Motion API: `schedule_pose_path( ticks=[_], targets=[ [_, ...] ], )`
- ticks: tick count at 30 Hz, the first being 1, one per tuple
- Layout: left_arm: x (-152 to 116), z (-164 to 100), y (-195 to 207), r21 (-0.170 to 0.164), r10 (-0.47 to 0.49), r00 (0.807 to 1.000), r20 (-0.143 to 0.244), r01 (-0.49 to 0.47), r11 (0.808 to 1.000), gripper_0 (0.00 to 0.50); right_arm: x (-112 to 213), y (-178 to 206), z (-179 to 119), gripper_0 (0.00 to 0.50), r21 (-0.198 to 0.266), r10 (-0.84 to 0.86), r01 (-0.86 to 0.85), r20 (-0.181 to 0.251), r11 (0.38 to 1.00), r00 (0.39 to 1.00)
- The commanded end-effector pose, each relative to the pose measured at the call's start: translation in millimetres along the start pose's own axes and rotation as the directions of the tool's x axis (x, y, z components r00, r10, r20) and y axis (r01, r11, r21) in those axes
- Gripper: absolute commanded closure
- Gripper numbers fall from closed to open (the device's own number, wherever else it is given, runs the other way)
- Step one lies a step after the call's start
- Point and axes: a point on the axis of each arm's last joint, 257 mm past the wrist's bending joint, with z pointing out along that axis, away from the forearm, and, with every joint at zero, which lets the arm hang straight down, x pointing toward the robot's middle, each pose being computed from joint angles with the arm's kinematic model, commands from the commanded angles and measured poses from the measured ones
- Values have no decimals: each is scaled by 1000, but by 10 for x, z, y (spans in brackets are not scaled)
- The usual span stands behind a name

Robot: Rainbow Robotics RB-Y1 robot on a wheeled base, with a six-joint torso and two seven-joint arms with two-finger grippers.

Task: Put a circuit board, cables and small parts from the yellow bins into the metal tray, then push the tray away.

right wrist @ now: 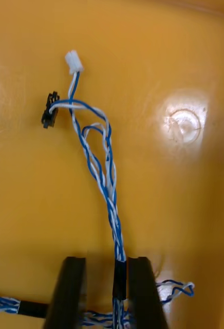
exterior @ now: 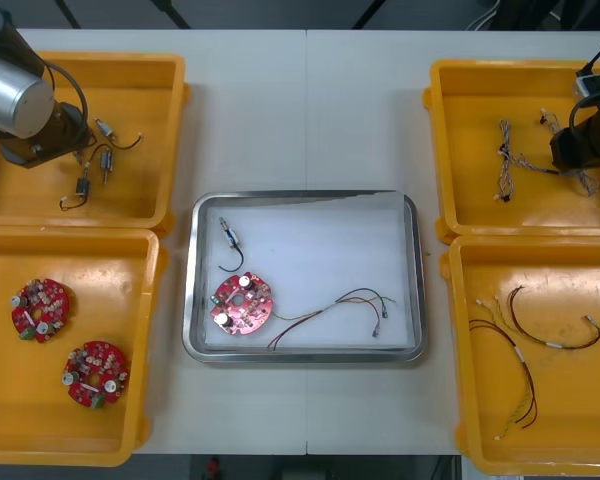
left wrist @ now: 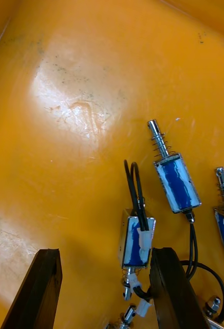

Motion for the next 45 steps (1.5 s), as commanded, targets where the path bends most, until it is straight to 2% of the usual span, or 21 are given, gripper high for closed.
schedule_pose_path(
  ticks=[1,2,6,9,15,22,26,31,38,39,40,41,42,43,45],
  targets=[
    [-231,-162,-336,59,11,999,52,-14,998,0,-58,48,-39,466,-11,-31,31,-1,999,1000],
    [-228,-161,-342,59,12,999,53,-15,998,0,-63,54,-40,499,-14,-29,29,1,999,1000],
    [-213,-155,-347,58,15,999,51,-18,998,0,-49,57,-47,500,-17,-44,44,-6,999,999],
    [-202,-135,-372,64,27,998,59,-31,997,0,-134,29,-125,500,-12,-79,79,5,997,997],
    [-194,-90,-388,70,36,997,70,-41,997,0,-417,-52,-573,500,0,-201,201,17,980,979],
    [-150,-42,-353,54,54,996,71,-58,997,0,-547,-42,-1018,500,6,-303,303,-8,953,953],
    [-173,9,-330,55,56,995,83,-61,997,0,-559,91,-1239,500,-37,-326,325,-19,945,945],
    [-180,88,-339,69,42,995,92,-48,996,0,-596,280,-1489,500,-85,-358,355,-11,931,934],
    [-180,98,-328,67,45,995,92,-51,996,0,-576,595,-1864,500,-144,-437,432,-6,890,899],
    [-183,99,-318,65,47,995,93,-53,996,49,-563,649,-1930,500,-151,-456,450,-6,880,890],
    [-174,100,-328,66,48,995,91,-55,996,211,-554,730,-1988,500,-165,-475,469,0,868,880],
    [-181,99,-320,65,48,995,92,-54,996,300,-549,768,-2011,500,-172,-482,475,4,863,876],
    [-174,100,-328,66,50,995,91,-56,996,454,-537,843,-2060,500,-189,-496,488,11,852,869],
    [-171,101,-330,67,49,995,90,-55,996,498,-522,912,-2103,500,-203,-508,500,17,842,861],
    [-172,106,-312,63,55,994,91,-61,996,500,-508,1020,-2163,500,-226,-527,520,32,824,849]
  ],
)
